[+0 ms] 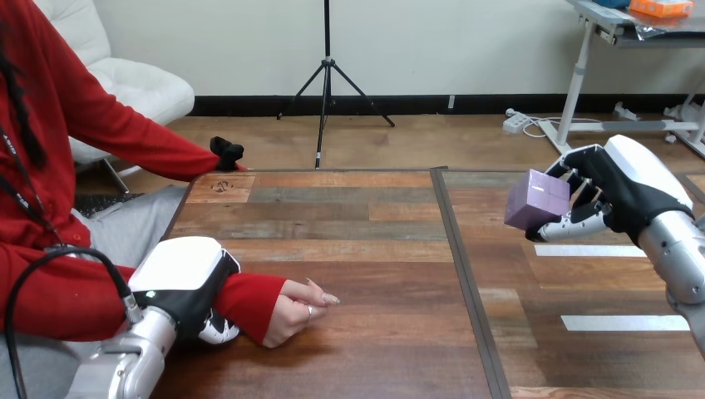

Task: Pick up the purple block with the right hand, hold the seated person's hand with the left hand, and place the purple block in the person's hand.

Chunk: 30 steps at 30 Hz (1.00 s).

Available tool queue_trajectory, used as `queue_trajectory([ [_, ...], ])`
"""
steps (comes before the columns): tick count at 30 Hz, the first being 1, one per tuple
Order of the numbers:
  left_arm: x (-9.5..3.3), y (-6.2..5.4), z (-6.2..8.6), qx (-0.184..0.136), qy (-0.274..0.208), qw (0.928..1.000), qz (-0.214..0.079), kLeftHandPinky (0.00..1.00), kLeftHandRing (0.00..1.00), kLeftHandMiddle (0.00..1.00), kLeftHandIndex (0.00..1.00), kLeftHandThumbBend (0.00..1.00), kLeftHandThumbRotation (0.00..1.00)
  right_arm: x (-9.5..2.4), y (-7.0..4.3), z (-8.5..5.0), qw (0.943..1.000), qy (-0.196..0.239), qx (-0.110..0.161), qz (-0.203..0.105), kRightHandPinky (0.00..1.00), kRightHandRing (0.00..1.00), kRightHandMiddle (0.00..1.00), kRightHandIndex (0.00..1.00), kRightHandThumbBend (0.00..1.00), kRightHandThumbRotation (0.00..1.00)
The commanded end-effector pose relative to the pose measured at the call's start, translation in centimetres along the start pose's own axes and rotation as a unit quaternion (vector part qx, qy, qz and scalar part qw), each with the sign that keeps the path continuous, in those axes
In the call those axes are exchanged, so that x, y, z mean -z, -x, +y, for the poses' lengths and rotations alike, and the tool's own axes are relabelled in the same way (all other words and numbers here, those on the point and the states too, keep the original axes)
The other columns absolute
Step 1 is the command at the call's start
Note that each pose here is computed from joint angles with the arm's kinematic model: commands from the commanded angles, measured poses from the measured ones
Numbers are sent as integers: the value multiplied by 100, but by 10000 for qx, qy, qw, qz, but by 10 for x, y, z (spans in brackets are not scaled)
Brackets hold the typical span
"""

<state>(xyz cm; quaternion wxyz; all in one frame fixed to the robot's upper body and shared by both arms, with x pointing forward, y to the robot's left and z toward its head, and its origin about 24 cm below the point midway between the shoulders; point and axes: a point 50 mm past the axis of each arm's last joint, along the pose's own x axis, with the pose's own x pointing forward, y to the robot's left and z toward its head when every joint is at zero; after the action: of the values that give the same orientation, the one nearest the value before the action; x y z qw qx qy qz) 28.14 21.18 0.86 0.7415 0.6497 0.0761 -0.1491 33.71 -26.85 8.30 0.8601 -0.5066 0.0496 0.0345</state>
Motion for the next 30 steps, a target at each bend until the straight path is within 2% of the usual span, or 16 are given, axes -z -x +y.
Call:
queue_trajectory([
  [1,-6,-2,-5,288,333,9990,1,26,32,37,36,67,0,-17,-4,-14,9990,-148,294,-296,33,39,47,52,66,0],
  [10,-12,-1,5,94,493,9986,-191,25,32,40,39,63,3,-24,-4,-14,9985,-267,303,-378,33,39,46,52,65,0],
  [19,-22,2,23,-283,708,9963,-408,26,34,41,41,62,4,-32,-6,-12,9976,-369,305,-499,31,37,44,51,65,0],
  [30,-36,6,47,-1066,1004,9854,-871,27,34,41,42,62,1,-45,-7,-5,9957,-602,229,-670,31,37,44,50,65,0],
])
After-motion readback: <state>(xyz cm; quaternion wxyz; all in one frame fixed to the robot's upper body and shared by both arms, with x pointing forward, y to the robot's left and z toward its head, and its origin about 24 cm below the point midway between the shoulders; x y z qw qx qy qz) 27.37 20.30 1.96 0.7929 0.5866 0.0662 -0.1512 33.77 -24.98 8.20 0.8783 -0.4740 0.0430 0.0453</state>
